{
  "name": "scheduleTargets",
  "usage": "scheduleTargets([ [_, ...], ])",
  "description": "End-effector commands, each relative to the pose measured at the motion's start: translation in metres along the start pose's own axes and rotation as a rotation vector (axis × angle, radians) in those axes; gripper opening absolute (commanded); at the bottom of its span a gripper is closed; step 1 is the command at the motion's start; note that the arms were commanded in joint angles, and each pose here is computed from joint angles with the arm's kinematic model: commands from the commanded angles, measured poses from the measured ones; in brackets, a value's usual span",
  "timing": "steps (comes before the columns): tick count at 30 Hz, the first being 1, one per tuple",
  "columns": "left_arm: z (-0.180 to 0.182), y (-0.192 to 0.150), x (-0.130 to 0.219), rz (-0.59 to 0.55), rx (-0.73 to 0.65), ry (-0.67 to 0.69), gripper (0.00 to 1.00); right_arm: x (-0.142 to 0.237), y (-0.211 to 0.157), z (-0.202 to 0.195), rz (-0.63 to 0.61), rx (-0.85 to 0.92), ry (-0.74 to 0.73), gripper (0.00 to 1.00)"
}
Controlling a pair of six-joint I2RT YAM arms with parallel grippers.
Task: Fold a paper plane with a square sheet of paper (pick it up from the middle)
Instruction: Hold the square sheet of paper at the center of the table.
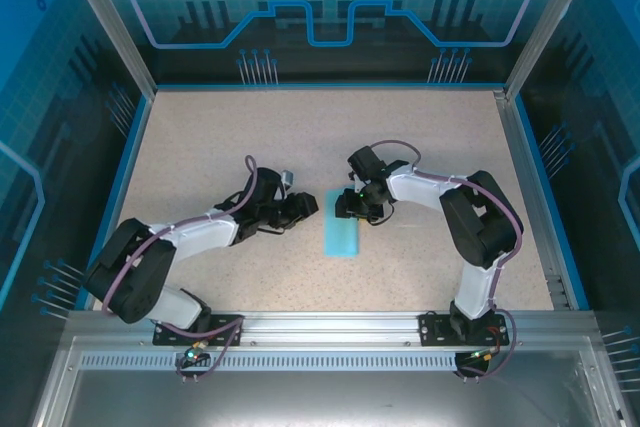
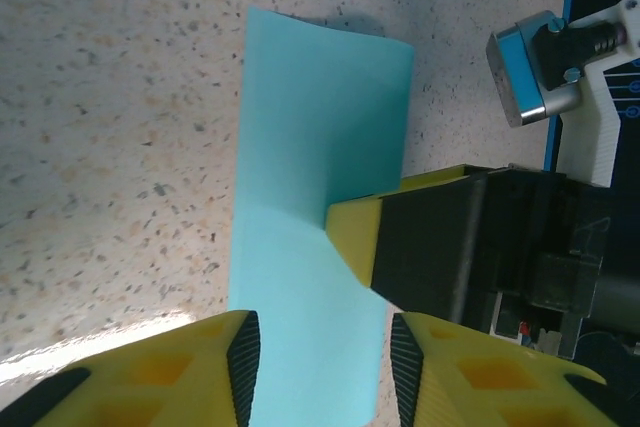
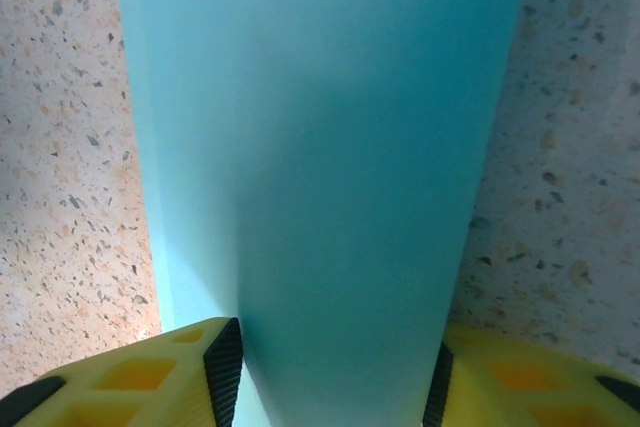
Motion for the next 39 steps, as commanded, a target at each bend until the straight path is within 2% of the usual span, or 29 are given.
scheduleTargets([
  [1,-0.007,0.002,-0.008,0.013,-0.03,-0.019,0.41,-0.021,-0.005,-0.016,0.055,0.007,-0.08,0.53],
  [14,0.01,0.002,-0.019,-0.026,0.01,0.053,0.35,-0.047,-0.01,-0.03,0.109,-0.005,-0.177,0.54],
  [20,0.02,0.003,-0.017,-0.084,0.025,0.121,0.31,-0.056,-0.01,-0.036,0.122,-0.042,-0.233,0.54],
  [32,0.031,0.003,-0.005,-0.16,0.041,0.211,0.29,-0.071,-0.014,-0.037,0.162,-0.009,-0.262,0.55],
  [39,0.031,0.002,-0.005,-0.151,0.031,0.206,0.29,-0.078,-0.018,-0.038,0.18,0.015,-0.271,0.55],
])
Point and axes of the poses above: each hand's point on the last joint's axis, 136 mm out from that joint toward the fingers, its own x axis back along the fingers, its own z axis along the line the jaws close on, y = z × x, the point moved 8 cm from there along x, back along the fingers, and after that the axes turned 11 degrees about -x, right-handed, at the moved point
